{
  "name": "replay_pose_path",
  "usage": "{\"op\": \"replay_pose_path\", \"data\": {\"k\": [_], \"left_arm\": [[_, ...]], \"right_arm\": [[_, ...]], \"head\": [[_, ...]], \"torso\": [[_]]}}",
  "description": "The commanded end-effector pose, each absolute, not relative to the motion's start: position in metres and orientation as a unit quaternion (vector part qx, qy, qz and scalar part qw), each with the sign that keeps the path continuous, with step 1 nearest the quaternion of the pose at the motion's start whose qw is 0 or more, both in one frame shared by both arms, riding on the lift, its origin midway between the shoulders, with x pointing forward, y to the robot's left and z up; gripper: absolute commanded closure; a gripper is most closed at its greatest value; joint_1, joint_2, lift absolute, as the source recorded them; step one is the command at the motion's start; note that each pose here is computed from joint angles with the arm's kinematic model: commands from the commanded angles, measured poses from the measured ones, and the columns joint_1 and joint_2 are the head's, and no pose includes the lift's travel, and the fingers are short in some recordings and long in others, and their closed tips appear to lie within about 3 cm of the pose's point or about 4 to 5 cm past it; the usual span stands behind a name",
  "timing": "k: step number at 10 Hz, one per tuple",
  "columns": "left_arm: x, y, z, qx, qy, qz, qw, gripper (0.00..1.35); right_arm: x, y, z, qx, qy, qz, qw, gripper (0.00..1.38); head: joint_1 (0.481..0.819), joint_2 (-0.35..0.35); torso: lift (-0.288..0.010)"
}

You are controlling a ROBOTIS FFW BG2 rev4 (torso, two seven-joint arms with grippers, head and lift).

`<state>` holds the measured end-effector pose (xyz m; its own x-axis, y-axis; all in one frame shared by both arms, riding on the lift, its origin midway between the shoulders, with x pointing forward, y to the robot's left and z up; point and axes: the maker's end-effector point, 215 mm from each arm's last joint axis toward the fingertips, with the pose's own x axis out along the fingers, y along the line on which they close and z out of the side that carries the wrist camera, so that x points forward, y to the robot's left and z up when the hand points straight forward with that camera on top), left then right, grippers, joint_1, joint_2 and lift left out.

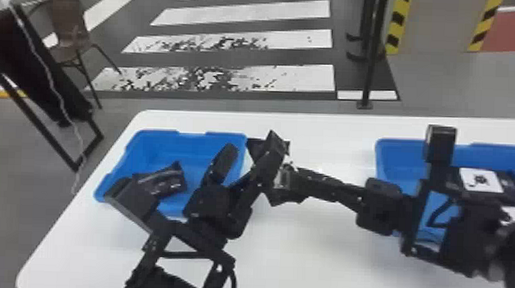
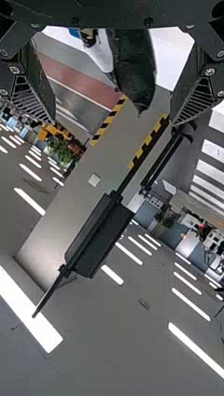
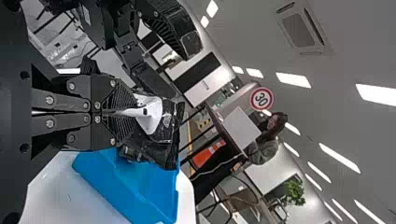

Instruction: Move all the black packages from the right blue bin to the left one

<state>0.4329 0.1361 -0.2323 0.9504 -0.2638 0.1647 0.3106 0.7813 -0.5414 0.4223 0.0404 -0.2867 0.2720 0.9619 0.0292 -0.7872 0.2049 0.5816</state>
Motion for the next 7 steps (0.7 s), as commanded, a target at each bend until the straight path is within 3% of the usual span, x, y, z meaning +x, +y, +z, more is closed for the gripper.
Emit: {"op": "replay_pose_path", "data": {"k": [1,4,5,6,7], "left_arm": [[0.434,0.13,-0.239,-0.266,-0.025,-0.159,0.95,0.16],[0.436,0.132,-0.259,-0.229,0.002,-0.155,0.961,0.19],[0.437,0.135,-0.259,-0.219,0.002,-0.152,0.964,0.44],[0.437,0.136,-0.257,-0.202,0.008,-0.15,0.968,0.98],[0.437,0.138,-0.253,-0.188,0.008,-0.15,0.971,1.16]], "right_arm": [[0.412,0.057,-0.284,0.245,0.174,0.594,0.746,1.14],[0.409,0.061,-0.279,0.243,0.17,0.6,0.743,1.14],[0.409,0.061,-0.278,0.241,0.168,0.601,0.743,1.14],[0.41,0.061,-0.277,0.241,0.164,0.601,0.744,1.14],[0.411,0.061,-0.276,0.24,0.162,0.6,0.746,1.14]], "head": [[0.695,0.228],[0.695,0.248],[0.695,0.251],[0.695,0.254],[0.695,0.255]], "torso": [[-0.183],[-0.183],[-0.183],[-0.183],[-0.183]]}}
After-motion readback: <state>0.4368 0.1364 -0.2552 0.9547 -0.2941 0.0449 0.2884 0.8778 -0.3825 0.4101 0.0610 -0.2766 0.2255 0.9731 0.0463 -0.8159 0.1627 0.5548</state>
